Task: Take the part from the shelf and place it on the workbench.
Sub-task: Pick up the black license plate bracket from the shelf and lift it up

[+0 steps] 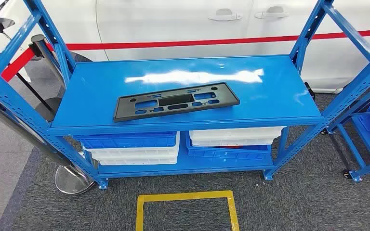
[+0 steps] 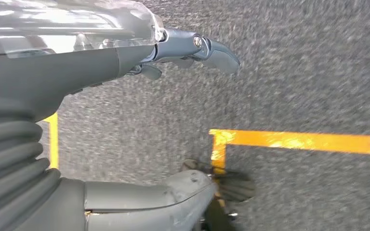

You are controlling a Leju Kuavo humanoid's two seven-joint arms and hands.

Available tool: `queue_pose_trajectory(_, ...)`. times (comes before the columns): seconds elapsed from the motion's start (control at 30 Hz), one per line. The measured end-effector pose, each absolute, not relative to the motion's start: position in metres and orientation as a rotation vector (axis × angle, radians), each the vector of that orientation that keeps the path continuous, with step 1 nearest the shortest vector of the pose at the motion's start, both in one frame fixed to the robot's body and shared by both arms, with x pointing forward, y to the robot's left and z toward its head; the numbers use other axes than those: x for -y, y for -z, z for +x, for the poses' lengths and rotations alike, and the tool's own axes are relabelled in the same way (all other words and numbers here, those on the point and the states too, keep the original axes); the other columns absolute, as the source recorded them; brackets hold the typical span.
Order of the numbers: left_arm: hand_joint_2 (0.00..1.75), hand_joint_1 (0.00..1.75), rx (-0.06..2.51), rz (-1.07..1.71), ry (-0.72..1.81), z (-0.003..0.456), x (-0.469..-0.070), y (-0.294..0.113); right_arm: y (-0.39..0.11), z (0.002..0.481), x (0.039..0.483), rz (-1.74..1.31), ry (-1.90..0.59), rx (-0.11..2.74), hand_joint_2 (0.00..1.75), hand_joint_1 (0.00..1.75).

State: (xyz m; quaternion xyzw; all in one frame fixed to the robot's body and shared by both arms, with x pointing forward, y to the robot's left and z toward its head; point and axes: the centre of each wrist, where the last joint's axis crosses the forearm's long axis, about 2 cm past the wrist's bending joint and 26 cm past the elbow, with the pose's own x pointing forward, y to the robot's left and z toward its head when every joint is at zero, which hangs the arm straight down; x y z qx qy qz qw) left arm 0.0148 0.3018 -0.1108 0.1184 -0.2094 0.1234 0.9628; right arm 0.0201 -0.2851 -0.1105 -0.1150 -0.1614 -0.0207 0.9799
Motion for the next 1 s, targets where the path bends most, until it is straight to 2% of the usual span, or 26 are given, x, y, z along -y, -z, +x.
queue_pose_trajectory(0.2,0.00,0.00,0.476,0.308,-0.288,0.016,-0.302,0.111,0.109,0.022,0.278,-0.265,0.038,0.432,1.75,0.00)
queue_pose_trajectory(0.53,0.00,0.00,0.612,0.360,-0.256,0.024,-0.307,0.110,0.088,0.069,0.320,-0.424,0.075,0.810,1.75,0.00)
queue_pose_trajectory(0.97,0.00,0.00,0.673,0.375,-0.188,0.029,-0.310,0.110,0.025,0.133,0.354,-0.640,-0.163,1.279,1.75,0.00)
queue_pose_trajectory(1.0,0.00,0.00,0.675,0.376,-0.182,0.029,-0.309,0.110,0.019,0.139,0.355,-0.653,-0.185,1.315,1.31,0.00)
